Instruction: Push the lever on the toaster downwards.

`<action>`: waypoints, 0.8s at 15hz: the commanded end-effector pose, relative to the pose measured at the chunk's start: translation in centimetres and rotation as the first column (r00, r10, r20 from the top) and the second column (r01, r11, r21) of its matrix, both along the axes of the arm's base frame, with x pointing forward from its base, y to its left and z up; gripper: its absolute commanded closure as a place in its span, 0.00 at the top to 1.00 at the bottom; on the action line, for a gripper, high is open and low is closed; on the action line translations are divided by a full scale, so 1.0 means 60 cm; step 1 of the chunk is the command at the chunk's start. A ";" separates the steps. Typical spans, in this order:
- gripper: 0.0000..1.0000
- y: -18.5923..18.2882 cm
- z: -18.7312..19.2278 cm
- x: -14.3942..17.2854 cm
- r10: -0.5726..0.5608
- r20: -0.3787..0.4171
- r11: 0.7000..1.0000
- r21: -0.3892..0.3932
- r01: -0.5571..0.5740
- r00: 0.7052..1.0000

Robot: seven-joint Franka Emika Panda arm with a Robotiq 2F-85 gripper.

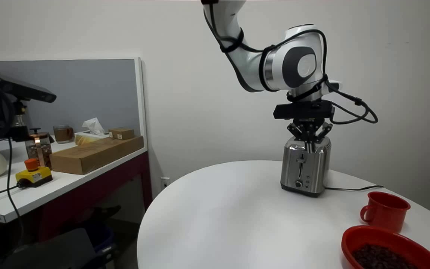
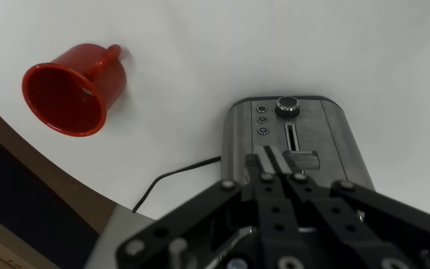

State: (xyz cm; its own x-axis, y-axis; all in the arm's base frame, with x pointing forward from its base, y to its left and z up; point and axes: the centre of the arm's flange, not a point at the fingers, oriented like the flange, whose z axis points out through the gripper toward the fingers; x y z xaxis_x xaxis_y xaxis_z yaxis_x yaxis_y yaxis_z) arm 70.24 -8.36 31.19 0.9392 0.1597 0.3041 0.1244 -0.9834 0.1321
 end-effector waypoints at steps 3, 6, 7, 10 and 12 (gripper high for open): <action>0.00 0.028 -0.026 0.059 -0.006 0.015 0.999 0.039 0.005 1.000; 0.00 0.048 -0.037 0.071 0.018 0.021 0.999 0.051 -0.019 1.000; 0.00 0.052 -0.041 0.074 0.024 0.023 0.998 0.054 -0.025 0.999; 0.00 0.057 -0.059 0.080 0.060 0.031 0.996 0.069 -0.062 0.998; 0.00 0.062 -0.072 0.083 0.089 0.031 0.993 0.070 -0.091 0.996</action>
